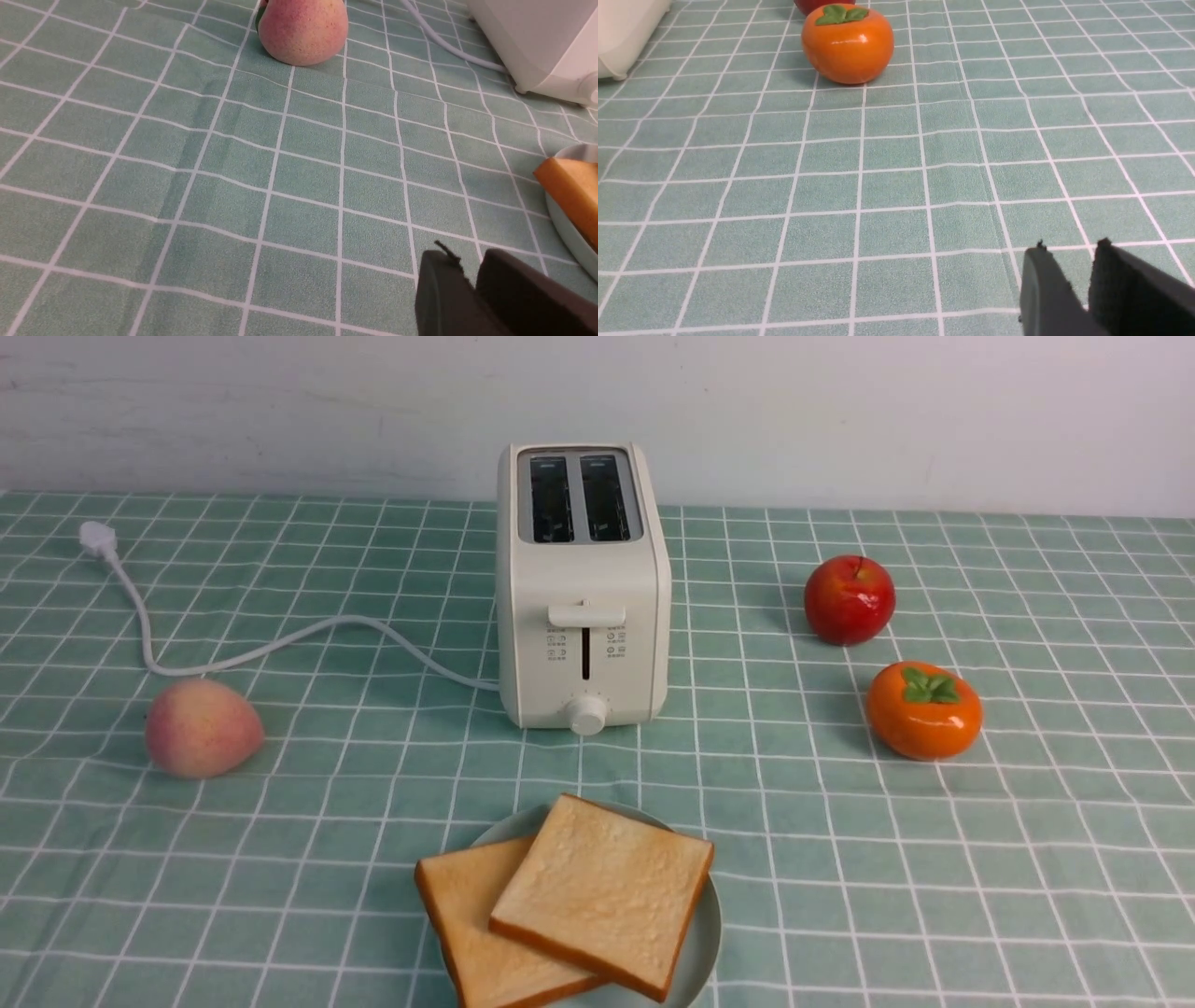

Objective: Take toasted bread from bread machine on blue coffee table place on plate.

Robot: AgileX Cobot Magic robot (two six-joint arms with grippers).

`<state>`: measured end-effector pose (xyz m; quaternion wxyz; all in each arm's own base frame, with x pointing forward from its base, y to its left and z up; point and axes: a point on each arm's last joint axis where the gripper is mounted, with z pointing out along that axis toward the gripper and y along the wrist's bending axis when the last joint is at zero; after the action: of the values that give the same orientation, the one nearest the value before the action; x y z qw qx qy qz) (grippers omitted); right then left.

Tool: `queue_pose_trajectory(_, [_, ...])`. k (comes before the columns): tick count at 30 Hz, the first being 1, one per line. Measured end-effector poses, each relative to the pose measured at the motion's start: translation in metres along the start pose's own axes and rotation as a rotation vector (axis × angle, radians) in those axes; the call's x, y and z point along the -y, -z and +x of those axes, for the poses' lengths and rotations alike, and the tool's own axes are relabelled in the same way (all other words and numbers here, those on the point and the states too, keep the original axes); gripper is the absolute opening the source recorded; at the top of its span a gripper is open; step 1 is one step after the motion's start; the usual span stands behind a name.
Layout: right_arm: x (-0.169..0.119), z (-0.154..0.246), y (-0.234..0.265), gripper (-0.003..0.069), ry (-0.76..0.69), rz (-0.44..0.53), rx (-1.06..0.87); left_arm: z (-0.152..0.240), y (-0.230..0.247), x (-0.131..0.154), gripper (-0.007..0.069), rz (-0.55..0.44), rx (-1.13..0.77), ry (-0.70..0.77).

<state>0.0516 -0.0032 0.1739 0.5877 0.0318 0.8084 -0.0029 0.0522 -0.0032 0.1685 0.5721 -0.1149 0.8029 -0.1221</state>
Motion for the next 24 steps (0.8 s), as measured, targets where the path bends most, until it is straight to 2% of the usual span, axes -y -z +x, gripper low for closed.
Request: queue_pose_trajectory(24, [0.0,0.0,0.0,0.0196,0.0,0.0,0.0,0.0,0.0,0.0,0.0137,0.0,0.0,0.0])
